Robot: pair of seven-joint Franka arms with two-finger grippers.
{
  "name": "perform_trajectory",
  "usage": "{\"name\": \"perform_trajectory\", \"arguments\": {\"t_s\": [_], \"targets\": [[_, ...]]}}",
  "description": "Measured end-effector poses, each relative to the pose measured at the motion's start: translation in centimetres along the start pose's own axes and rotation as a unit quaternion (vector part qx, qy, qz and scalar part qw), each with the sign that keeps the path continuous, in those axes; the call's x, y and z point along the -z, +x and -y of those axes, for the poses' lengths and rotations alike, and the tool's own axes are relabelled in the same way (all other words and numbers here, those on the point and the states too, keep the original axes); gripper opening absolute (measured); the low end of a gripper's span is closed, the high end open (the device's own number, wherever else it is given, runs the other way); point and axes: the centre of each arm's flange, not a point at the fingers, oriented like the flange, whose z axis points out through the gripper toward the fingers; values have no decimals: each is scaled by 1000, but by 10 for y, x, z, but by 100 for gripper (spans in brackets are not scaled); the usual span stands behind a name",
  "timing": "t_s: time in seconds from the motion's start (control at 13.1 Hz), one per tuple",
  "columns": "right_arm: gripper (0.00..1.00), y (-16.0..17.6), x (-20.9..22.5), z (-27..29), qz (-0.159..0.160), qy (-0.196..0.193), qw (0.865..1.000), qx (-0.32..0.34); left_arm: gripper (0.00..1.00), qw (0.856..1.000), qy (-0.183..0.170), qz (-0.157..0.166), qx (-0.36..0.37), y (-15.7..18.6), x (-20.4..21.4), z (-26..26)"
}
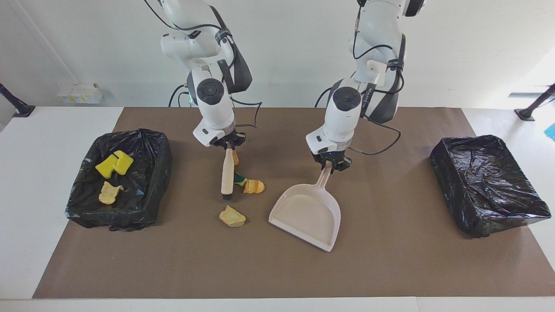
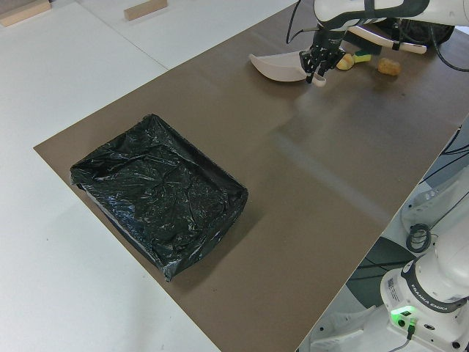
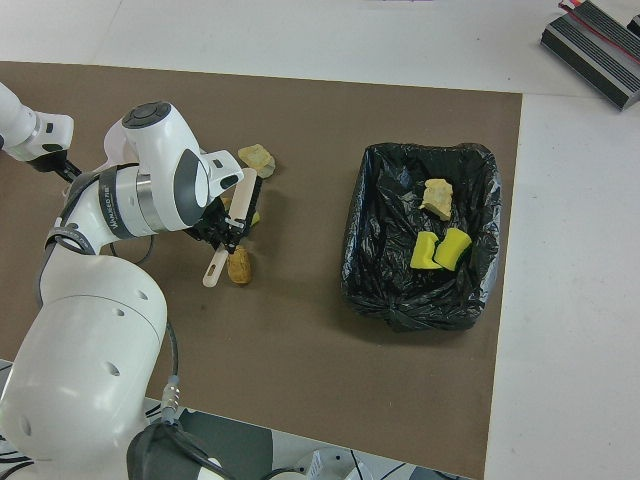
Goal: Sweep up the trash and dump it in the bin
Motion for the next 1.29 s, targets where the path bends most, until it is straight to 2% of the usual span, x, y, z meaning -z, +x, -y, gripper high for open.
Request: {"name": "perform_trajectory", "arguments": {"t_s": [0.15,0.3,0.46,0.61,0.76,0.91,1.29], "targets": [[26,-15,17,-17,13,-44,999,-1,32,998,-4,7,-68,-18,23,33],[26,-40,11,-26,23,-79,997,-4,32,989,-13,20,-147,-32,31,54],[26,-69,-12,-33,40,-97,994,-5,32,971,-16,28,-236,-37,28,58],[26,-86,-32,-37,52,-104,993,-5,32,946,-4,43,-321,-40,21,55],[26,-87,-43,-35,54,-83,995,-4,32,925,9,56,-375,-40,13,44],[26,-83,-46,-32,57,-37,998,2,32,912,29,62,-405,-38,1,26],[26,-53,-62,-13,58,66,996,-26,32,903,41,51,-424,-37,-12,9]]}}
